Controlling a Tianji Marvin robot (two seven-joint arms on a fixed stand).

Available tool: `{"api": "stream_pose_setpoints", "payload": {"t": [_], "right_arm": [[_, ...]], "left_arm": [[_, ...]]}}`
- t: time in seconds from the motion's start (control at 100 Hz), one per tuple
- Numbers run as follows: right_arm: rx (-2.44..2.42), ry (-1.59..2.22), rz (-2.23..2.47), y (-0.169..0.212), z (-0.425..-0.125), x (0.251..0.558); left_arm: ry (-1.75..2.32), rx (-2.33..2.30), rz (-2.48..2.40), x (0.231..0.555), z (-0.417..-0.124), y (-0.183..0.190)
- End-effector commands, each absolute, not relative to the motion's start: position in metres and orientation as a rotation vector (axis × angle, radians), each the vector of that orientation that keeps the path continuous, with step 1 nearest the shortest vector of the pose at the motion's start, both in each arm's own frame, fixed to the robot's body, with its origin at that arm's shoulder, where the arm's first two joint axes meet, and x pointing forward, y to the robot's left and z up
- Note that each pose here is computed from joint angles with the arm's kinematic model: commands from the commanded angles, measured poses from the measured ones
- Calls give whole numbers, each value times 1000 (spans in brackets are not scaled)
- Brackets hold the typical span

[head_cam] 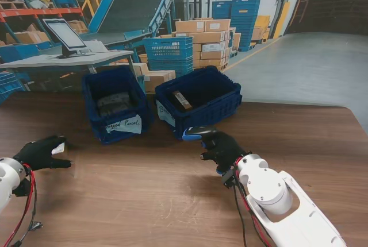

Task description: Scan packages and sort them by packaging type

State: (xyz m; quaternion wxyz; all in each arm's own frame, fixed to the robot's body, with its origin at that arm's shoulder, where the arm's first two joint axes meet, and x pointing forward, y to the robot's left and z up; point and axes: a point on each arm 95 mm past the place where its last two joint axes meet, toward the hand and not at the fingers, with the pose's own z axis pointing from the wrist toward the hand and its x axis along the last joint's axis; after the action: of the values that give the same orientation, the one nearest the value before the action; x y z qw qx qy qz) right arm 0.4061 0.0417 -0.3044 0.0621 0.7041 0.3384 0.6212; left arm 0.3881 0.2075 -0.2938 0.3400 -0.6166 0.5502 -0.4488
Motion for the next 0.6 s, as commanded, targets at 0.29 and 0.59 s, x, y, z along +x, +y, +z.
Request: {"api": "stream_pose_setpoints", "payload": {"t": [0.29,0.59], "right_arm": [[2138,1048,1900,48,-302,405],[2145,1055,1900,48,-303,406]], "left_arm": [[1552,-1559,-1072,414,-293,213],[1631,-1581,-993,435,-294,217]]}}
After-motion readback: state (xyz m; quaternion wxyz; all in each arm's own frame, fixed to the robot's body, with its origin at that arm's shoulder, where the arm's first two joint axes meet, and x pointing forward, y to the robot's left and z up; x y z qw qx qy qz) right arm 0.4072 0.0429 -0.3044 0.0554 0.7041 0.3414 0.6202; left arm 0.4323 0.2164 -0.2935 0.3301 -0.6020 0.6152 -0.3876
